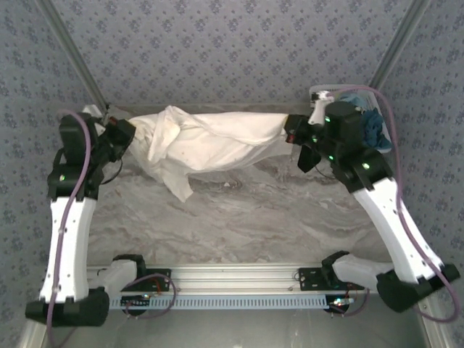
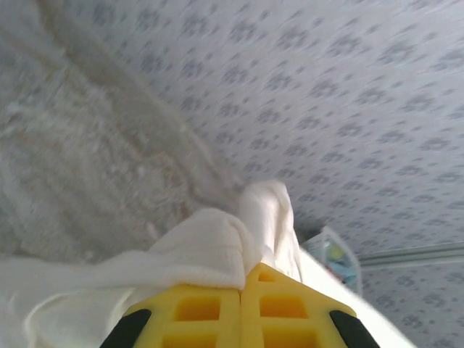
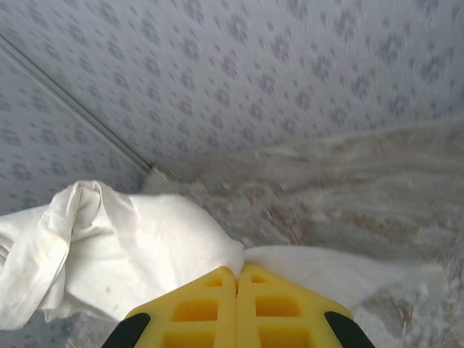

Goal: Fold and stack the t-shirts

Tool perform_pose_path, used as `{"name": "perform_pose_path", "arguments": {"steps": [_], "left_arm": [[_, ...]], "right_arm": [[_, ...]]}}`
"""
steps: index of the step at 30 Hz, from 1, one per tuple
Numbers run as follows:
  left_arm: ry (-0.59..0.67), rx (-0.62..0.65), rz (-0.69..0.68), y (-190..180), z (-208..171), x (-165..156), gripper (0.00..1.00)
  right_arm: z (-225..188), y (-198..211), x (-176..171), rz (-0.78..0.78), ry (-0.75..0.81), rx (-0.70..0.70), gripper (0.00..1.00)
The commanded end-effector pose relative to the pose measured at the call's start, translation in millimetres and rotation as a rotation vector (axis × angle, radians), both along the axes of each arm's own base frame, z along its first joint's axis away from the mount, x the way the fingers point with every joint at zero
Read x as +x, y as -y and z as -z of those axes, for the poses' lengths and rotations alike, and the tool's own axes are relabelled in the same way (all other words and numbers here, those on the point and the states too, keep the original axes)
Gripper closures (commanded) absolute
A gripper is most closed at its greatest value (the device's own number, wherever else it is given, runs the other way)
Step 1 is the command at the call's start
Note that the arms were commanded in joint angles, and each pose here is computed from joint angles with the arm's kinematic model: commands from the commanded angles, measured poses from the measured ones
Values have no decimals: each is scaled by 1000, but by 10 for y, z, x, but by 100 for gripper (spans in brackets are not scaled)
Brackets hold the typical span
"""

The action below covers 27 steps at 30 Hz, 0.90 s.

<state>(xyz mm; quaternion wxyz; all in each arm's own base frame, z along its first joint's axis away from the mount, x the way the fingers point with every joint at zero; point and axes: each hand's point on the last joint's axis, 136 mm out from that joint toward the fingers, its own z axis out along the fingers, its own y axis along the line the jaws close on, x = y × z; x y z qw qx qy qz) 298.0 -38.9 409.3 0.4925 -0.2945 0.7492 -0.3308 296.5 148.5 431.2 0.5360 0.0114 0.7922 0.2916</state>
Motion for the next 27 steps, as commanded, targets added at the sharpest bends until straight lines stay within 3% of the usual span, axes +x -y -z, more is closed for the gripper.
{"name": "perform_pose_path", "arguments": {"steps": [1, 4, 7, 10, 16, 17, 20, 21, 24, 27], "left_arm": [[249, 23, -40, -88, -650, -293, 100], [357, 45, -60, -129, -975, -477, 99], [370, 46, -97, -188, -1143, -391, 98], [217, 23, -101, -181, -864, 151, 98], [-153, 26, -70, -135, 346, 1569, 100], [-195, 2, -17, -69, 578, 1825, 95], [-379, 29, 65, -17, 1197, 2264, 53], [-423, 66, 71, -42, 1289, 2304, 46], [-522, 217, 2, -271, 1460, 2132, 37], [-659, 291, -39, -473, 1796, 1653, 37]], "right_arm": [[-332, 262, -326, 45, 131, 13, 100], [-551, 409, -515, 72, 197, 17, 100], [-665, 507, -492, 124, 214, 15, 100], [-462, 537, -141, 187, 106, -8, 100], [637, 578, 1179, 261, -238, 107, 100], [858, 598, 1396, 268, -294, 123, 100], [1475, 575, 1893, 257, -428, 129, 58], [1633, 567, 1976, 257, -461, 109, 49], [1895, 586, 1978, 285, -514, 64, 37], [2042, 575, 1743, 305, -538, 26, 33]]}}
